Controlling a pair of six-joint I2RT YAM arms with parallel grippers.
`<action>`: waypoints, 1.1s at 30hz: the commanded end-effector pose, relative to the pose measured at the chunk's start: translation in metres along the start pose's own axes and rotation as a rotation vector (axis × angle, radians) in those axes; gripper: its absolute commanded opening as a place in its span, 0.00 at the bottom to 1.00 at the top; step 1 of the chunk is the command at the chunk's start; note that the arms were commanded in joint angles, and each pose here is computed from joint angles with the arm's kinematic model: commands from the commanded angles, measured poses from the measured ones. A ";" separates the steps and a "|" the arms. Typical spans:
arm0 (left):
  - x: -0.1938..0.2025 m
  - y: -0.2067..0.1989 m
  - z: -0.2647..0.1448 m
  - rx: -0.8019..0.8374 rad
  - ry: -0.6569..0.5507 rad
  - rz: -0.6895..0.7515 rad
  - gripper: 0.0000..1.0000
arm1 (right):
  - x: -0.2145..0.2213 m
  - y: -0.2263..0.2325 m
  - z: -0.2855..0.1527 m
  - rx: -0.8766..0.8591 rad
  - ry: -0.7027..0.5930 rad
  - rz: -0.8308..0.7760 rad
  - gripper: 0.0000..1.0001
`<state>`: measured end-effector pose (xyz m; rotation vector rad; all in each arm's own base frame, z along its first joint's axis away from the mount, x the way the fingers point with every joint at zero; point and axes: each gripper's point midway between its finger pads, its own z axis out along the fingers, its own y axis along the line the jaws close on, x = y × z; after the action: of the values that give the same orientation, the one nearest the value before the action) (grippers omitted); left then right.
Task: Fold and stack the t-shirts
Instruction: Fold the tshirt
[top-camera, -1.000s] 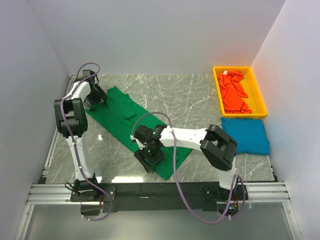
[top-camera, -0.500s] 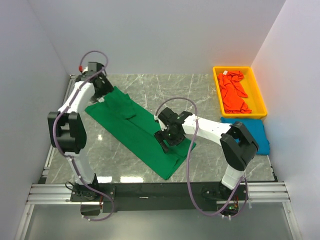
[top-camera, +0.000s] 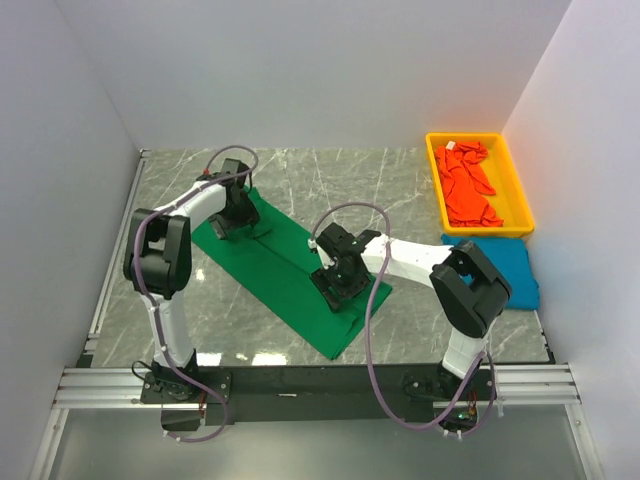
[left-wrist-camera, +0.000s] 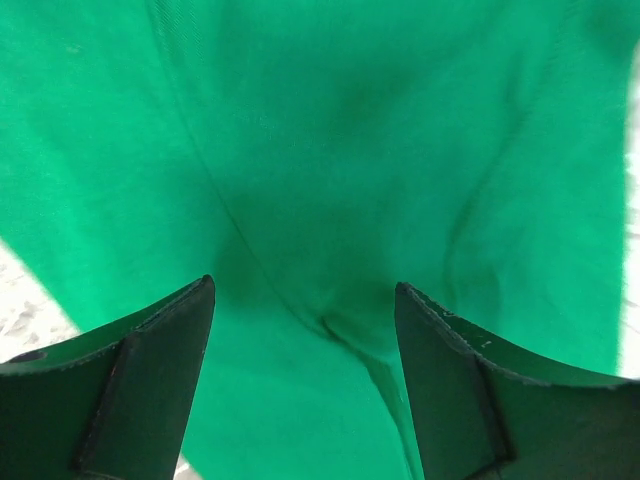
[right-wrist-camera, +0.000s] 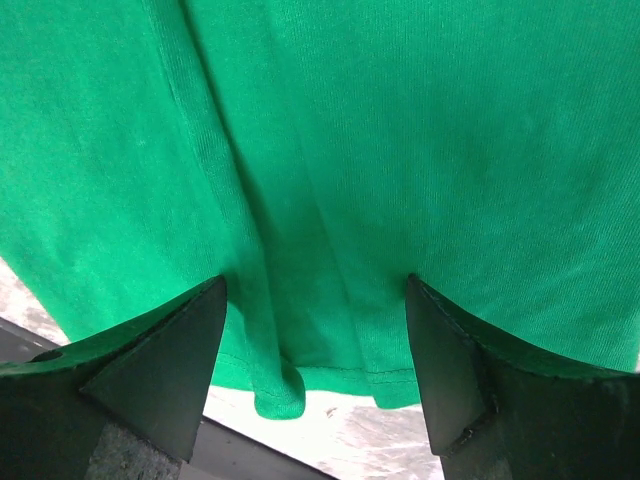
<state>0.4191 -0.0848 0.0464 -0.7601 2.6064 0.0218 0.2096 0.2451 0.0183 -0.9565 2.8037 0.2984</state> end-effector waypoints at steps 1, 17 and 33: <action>-0.002 -0.009 0.011 -0.001 -0.014 -0.016 0.78 | 0.012 0.000 0.009 0.004 0.033 -0.003 0.79; 0.001 -0.076 0.069 0.007 0.011 0.195 0.78 | 0.040 0.092 0.028 -0.140 0.198 -0.041 0.78; -0.031 -0.158 0.091 0.212 -0.103 0.298 0.84 | 0.013 0.098 0.032 -0.096 0.201 0.031 0.79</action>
<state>0.5452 -0.1778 0.0283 -0.3470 2.5454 -0.0369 0.1573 0.3212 0.0198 -1.0183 2.9218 0.3628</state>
